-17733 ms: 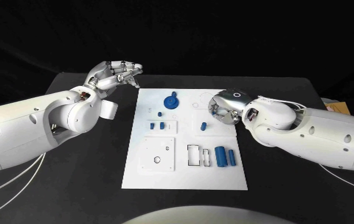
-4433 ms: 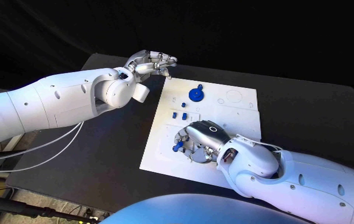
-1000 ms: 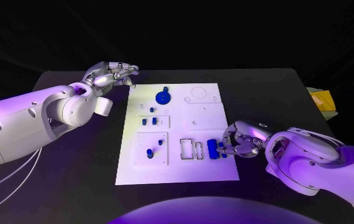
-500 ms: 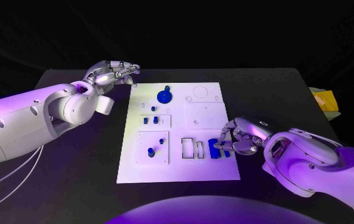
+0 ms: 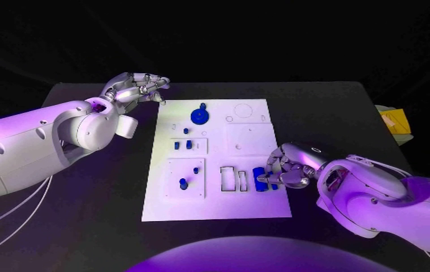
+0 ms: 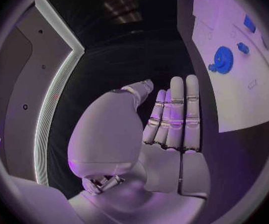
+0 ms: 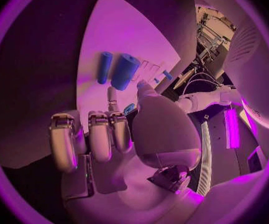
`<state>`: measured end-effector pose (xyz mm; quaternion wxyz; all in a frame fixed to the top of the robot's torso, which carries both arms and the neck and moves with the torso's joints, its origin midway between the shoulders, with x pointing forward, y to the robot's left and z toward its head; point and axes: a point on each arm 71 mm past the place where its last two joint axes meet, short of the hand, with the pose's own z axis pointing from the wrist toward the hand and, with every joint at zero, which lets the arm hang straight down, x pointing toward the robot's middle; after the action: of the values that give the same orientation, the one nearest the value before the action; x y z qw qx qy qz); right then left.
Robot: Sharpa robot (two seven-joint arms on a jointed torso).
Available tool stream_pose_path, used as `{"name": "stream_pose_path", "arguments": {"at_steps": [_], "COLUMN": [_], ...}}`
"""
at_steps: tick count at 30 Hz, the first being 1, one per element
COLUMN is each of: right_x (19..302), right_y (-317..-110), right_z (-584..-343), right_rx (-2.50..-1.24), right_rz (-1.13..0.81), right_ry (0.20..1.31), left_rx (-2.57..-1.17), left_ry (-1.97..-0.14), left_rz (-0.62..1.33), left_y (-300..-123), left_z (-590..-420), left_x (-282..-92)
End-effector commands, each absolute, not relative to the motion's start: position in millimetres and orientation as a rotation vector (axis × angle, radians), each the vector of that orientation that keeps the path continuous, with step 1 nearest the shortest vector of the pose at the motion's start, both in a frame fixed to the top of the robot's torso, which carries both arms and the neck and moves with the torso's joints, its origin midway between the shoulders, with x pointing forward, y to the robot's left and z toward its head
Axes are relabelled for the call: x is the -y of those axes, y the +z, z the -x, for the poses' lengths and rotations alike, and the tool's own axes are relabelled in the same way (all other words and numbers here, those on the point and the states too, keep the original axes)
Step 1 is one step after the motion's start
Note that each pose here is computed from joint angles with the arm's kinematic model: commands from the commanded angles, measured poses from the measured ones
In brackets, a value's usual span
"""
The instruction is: Assemble the parts on the task board
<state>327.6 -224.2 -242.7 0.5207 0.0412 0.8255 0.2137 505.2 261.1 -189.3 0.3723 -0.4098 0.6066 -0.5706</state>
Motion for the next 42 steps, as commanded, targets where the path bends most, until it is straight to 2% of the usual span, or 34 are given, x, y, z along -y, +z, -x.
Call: {"name": "stream_pose_path", "arguments": {"at_steps": [1, 15, 32, 42], "right_x": [223, 213, 213, 210], "right_y": [-249, -255, -263, -261], "right_z": [-325, -324, -331, -329], "right_rx": [-2.038, -2.045, -2.019, -2.004], "right_rz": [-0.051, -0.043, -0.073, -0.161], "right_ry": [0.477, 0.492, 0.456, 0.498], "left_rx": [-1.557, -1.559, -1.566, -1.570], "left_ry": [-1.477, -1.478, -1.482, -1.485], "left_rz": [1.045, 1.045, 1.046, 1.045], "left_y": [-188.5, -188.6, -188.8, -189.3], "left_z": [-505.0, -504.9, -504.3, -504.0], "left_x": [-259.1, -259.5, -259.7, -259.0]}}
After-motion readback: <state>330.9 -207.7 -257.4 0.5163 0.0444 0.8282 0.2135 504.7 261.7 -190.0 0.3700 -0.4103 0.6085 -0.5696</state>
